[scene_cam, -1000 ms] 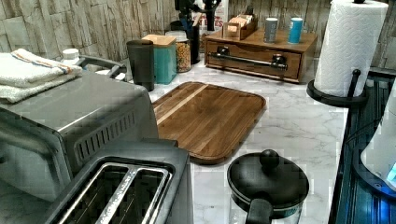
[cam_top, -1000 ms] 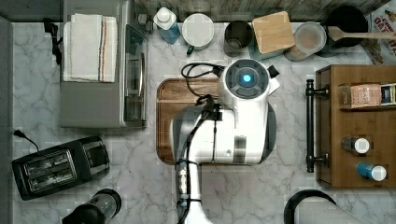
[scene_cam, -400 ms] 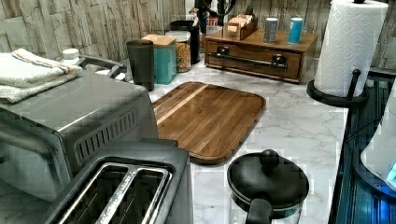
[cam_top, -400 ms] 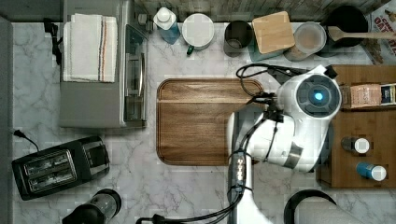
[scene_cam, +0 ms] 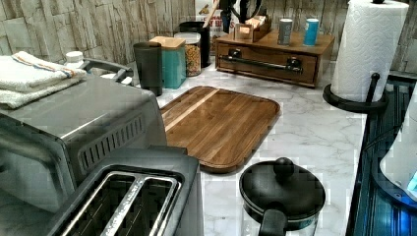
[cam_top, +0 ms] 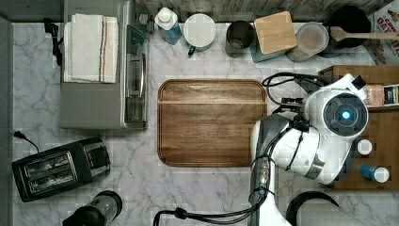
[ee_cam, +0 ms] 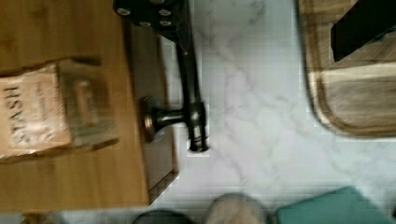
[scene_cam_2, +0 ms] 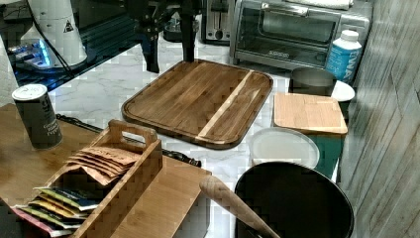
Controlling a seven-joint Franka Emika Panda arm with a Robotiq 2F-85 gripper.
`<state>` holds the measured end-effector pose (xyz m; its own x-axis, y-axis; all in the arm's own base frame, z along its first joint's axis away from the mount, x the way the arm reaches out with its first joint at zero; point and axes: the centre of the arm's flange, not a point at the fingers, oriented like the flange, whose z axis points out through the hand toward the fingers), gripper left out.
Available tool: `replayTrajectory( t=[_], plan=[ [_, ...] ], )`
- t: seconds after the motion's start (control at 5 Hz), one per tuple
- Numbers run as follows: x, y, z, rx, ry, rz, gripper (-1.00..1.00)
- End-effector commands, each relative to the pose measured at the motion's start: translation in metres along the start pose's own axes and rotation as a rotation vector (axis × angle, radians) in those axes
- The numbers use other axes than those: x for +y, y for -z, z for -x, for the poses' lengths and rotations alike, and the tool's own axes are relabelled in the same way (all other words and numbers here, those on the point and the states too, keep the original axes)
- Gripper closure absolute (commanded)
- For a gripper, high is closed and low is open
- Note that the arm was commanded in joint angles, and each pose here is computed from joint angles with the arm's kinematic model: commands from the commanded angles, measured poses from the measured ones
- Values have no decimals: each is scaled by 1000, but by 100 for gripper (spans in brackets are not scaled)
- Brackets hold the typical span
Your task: Open the drawer.
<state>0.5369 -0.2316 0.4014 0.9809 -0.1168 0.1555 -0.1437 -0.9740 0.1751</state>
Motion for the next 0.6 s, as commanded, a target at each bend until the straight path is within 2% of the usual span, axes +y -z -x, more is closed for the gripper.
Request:
replayTrajectory(
  t=[0.2,0.6],
  plan=[
    [20,-53,25,8,127,32,-100],
    [62,-67,33,-5,107,32,-100]
  ],
)
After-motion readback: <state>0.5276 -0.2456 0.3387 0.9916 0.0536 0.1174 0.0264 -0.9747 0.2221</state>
